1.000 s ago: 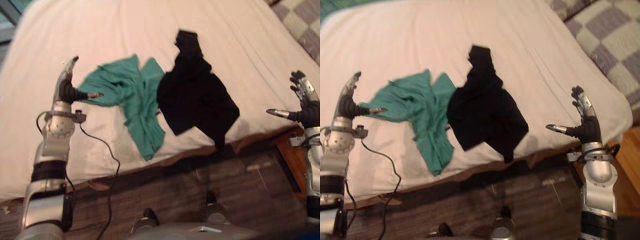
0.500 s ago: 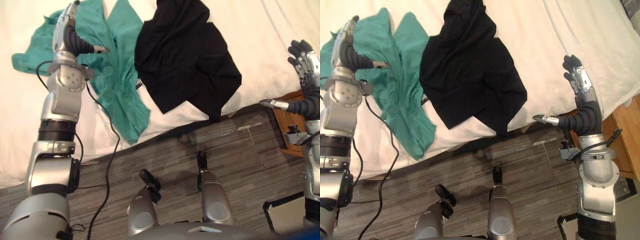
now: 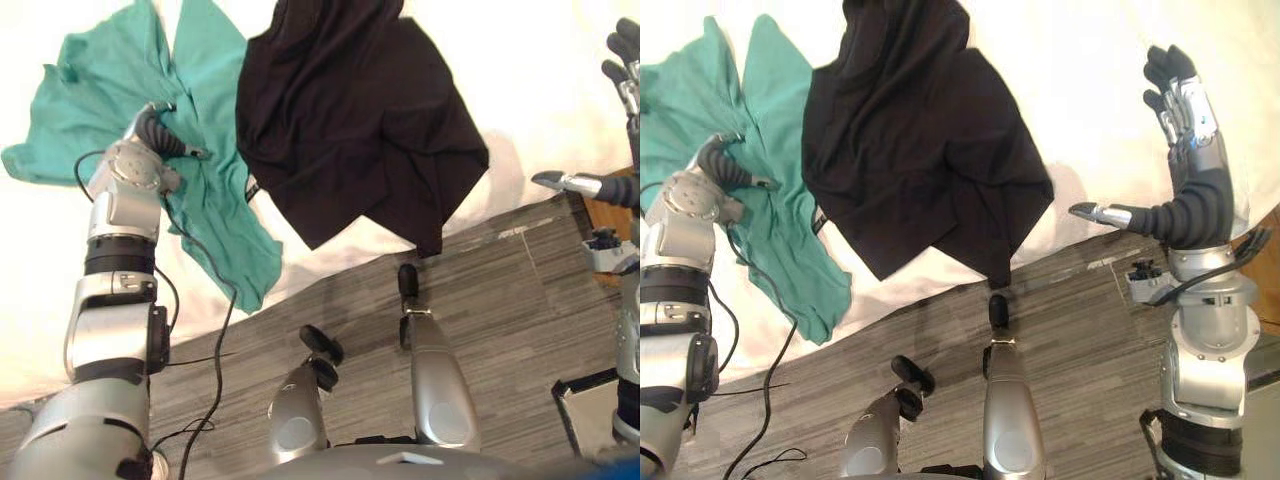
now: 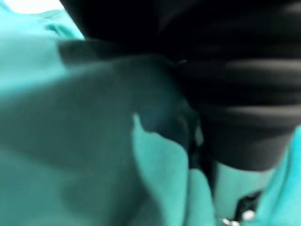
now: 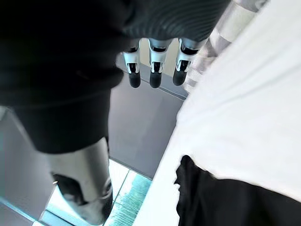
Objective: Tidy the bed and pick cloth on bed and put in laundry
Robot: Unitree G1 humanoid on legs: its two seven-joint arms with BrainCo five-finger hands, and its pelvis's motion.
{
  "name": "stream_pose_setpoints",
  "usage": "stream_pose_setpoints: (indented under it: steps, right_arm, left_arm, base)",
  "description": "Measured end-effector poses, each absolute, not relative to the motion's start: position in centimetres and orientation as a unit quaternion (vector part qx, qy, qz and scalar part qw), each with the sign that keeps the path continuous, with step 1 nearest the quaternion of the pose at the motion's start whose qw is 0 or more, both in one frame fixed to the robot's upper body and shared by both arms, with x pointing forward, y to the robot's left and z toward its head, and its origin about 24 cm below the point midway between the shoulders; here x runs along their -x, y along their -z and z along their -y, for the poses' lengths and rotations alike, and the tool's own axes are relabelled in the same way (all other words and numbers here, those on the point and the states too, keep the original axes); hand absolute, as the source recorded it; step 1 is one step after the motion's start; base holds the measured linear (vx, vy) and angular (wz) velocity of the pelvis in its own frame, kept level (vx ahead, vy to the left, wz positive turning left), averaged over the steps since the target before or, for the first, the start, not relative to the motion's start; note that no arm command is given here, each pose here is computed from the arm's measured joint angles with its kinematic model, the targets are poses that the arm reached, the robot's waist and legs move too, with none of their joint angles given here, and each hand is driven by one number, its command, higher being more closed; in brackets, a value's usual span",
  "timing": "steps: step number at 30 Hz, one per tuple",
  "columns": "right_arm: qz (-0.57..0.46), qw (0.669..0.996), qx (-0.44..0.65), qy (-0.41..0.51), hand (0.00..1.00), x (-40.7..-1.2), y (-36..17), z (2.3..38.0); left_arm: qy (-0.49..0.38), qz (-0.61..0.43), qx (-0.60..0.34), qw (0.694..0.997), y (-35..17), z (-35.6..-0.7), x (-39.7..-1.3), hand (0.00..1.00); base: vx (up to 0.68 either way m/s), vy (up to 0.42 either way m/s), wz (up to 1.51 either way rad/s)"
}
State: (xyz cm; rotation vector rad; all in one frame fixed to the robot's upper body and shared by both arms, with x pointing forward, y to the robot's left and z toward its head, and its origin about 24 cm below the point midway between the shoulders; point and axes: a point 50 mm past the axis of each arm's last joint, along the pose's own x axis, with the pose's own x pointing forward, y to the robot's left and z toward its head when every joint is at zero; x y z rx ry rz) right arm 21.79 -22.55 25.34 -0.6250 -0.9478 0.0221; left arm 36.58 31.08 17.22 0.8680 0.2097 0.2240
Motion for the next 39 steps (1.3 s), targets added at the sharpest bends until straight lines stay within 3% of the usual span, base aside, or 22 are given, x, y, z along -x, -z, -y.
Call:
stream_pose_setpoints:
  steps: [5,12,19,25,28,31,32,39]
  right_arm:
    - [0.437,0.822,0.359,-0.058,0.0,-23.2,-25.4,19.3]
    - [0.364,0.792,0.487,-0.054,0.0,-25.9,-23.5,16.2]
    - [0.236,0.776,0.584,0.037,0.0,-31.6,-22.4,18.9]
    - [0.131,0.768,0.619,0.104,0.0,-36.0,-23.1,21.9]
    - [0.076,0.764,0.631,0.112,0.0,-36.5,-21.9,23.8]
    - [0.082,0.761,0.634,0.114,0.0,-37.0,-23.7,23.5]
    - [0.075,0.763,0.633,0.109,1.0,-37.2,-23.8,23.6]
    - [0.011,0.845,0.518,0.129,1.0,-37.7,-20.7,25.8]
  left_arm:
    - [-0.062,-0.061,-0.42,0.903,-15.4,-30.4,-36.0,1.0]
    - [0.016,-0.005,-0.268,0.963,-9.9,-28.3,-33.7,1.0]
    - [0.131,0.063,-0.218,0.965,-9.2,-23.4,-32.6,1.0]
    - [0.207,0.075,-0.219,0.951,-9.2,-21.4,-30.7,1.0]
    - [0.24,0.069,-0.23,0.941,-10.0,-21.2,-30.5,1.0]
    - [0.253,0.019,-0.232,0.939,-9.5,-22.3,-29.0,1.0]
    - [0.271,-0.011,-0.241,0.932,-9.3,-22.6,-28.5,1.0]
    - [0.33,-0.079,-0.231,0.912,-7.0,-21.4,-26.7,1.0]
  base:
    - [0.04,0.11,0.06]
    - [0.07,0.066,0.22]
    - [0.09,0.106,0.39]
    - [0.12,-0.012,0.26]
    - [0.09,-0.22,0.33]
    - [0.1,-0.067,0.1]
    - [0.02,0.02,-0.14]
    - [0.01,0.05,0.15]
